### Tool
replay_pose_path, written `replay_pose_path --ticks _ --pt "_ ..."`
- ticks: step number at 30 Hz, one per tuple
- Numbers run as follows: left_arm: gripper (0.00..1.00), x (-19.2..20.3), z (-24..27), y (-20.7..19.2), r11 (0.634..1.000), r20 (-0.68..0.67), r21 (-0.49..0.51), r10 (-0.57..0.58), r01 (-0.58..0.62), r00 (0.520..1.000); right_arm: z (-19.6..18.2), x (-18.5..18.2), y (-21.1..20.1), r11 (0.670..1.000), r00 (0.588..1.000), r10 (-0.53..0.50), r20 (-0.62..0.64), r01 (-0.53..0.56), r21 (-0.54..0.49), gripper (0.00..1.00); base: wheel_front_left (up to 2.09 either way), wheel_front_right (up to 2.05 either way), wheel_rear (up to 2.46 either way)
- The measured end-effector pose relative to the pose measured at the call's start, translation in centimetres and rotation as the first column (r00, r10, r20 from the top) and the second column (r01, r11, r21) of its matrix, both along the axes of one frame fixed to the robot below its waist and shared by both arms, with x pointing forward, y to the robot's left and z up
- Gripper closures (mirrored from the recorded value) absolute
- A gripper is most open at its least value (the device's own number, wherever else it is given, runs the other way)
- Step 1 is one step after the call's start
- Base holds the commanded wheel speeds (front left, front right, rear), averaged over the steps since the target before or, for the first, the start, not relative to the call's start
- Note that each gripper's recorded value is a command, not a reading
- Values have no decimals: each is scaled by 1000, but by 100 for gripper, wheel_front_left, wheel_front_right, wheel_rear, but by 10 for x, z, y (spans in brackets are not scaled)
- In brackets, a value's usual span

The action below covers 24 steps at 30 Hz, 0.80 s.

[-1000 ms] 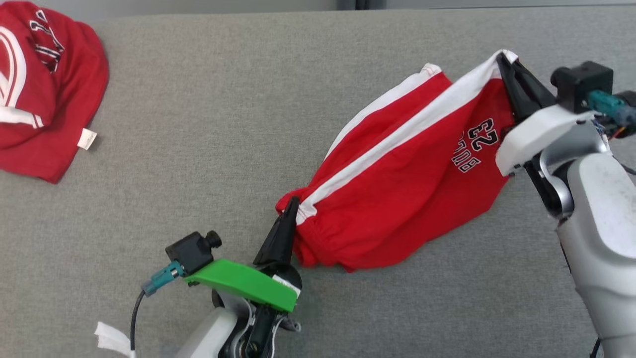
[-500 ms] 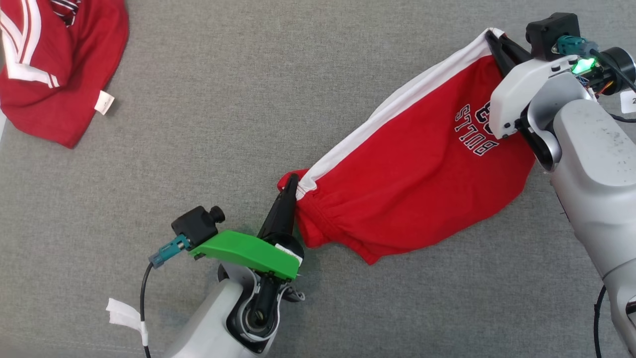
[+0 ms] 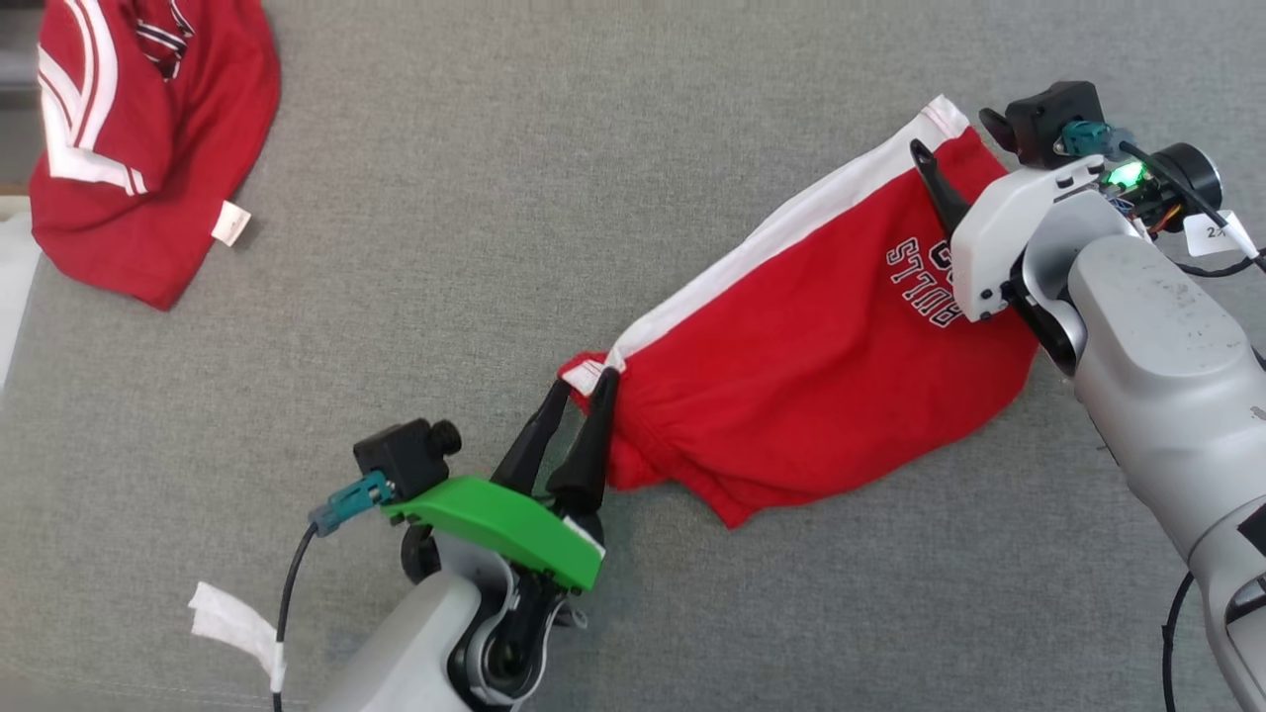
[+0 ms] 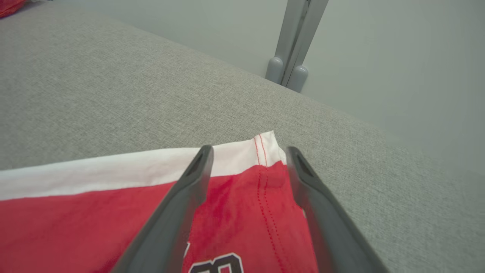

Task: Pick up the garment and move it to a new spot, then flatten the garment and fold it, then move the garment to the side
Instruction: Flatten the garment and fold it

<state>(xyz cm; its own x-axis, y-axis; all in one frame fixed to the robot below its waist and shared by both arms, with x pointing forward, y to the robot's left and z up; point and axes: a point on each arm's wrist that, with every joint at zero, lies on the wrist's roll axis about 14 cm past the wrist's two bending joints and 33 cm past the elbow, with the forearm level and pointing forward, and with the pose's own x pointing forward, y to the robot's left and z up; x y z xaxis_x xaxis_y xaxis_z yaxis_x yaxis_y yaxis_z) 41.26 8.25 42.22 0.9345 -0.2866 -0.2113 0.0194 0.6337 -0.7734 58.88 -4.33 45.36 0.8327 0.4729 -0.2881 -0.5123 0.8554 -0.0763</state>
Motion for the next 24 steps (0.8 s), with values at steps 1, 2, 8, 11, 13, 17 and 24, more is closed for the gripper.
replay_pose_path --ticks 1,2,8,11,13,17,24 --pt "0 -4 1 1 1000 3 11 -3 3 1000 3 -1 -1 1000 1000 -1 6 1 -2 0 0 0 0" --pt "0 -6 2 3 1000 5 23 -5 5 1000 5 -2 -3 1000 1000 -1 10 2 -4 0 0 0 0" --pt "0 -23 17 21 992 54 123 -7 1 999 20 -10 -18 999 1000 -17 21 18 -37 0 0 0 0" --pt "0 -28 30 36 986 93 165 22 -37 995 19 -16 -34 997 999 -40 -5 39 -71 0 0 0 0" --pt "0 -27 42 48 979 135 190 51 -76 990 15 -19 -42 994 998 -51 -33 47 -95 0 0 0 0" --pt "0 -30 55 74 963 175 212 130 -167 976 3 -23 -54 988 993 -67 -95 53 -143 0 0 0 0" --pt "0 -32 52 102 924 190 288 202 -252 961 -34 -37 -57 984 965 -75 -250 31 -177 0 0 0 0"
